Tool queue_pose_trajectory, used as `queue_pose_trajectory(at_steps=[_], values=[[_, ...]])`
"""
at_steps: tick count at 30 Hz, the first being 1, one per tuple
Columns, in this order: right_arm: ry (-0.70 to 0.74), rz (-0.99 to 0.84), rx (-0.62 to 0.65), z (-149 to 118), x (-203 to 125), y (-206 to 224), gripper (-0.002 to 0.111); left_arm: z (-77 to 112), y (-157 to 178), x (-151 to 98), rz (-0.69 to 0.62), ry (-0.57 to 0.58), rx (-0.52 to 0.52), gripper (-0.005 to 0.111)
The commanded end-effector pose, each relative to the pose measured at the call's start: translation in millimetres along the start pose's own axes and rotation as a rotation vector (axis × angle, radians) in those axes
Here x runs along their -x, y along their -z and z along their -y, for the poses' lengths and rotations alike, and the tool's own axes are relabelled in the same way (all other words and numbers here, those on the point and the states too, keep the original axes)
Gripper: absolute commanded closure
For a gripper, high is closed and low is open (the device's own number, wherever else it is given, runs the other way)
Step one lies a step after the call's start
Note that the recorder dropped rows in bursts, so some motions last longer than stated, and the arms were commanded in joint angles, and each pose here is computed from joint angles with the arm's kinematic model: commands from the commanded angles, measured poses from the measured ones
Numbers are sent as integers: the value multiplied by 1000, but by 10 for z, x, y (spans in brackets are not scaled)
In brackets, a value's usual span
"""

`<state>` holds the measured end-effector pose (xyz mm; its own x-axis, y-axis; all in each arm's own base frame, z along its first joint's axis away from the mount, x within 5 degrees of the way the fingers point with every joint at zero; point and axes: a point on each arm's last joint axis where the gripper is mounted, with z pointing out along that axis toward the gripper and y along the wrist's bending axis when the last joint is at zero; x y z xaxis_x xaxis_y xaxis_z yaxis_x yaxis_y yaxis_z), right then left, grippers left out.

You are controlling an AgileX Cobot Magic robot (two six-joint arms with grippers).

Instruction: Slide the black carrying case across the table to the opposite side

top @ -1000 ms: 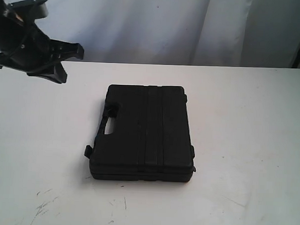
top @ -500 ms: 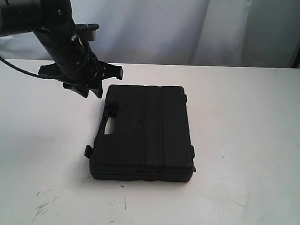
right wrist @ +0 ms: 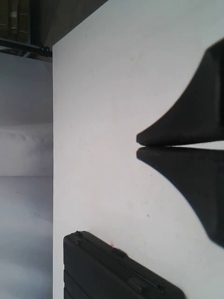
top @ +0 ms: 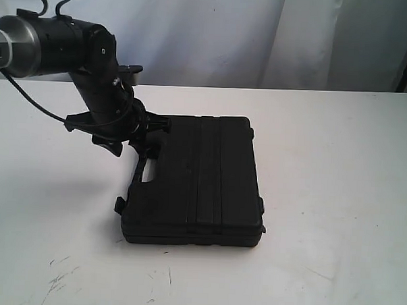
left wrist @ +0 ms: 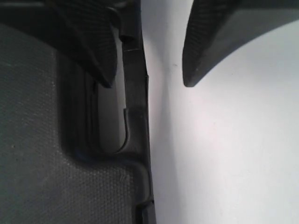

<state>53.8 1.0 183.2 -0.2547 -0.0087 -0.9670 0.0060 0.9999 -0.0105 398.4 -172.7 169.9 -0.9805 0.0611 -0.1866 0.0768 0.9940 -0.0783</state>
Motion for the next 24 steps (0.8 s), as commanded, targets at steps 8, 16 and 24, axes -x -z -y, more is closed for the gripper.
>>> queue_pose_trajectory(at_steps=[8,16,24], values=[[5,1,-6,3,-11,0,108,54,-257,-2,-28,34,-27,63],[5,1,-6,3,-11,0,108,50,-380,-14,-46,37,-22,63],[5,1,-6,3,-11,0,108,47,-398,-21,-55,37,-19,89]])
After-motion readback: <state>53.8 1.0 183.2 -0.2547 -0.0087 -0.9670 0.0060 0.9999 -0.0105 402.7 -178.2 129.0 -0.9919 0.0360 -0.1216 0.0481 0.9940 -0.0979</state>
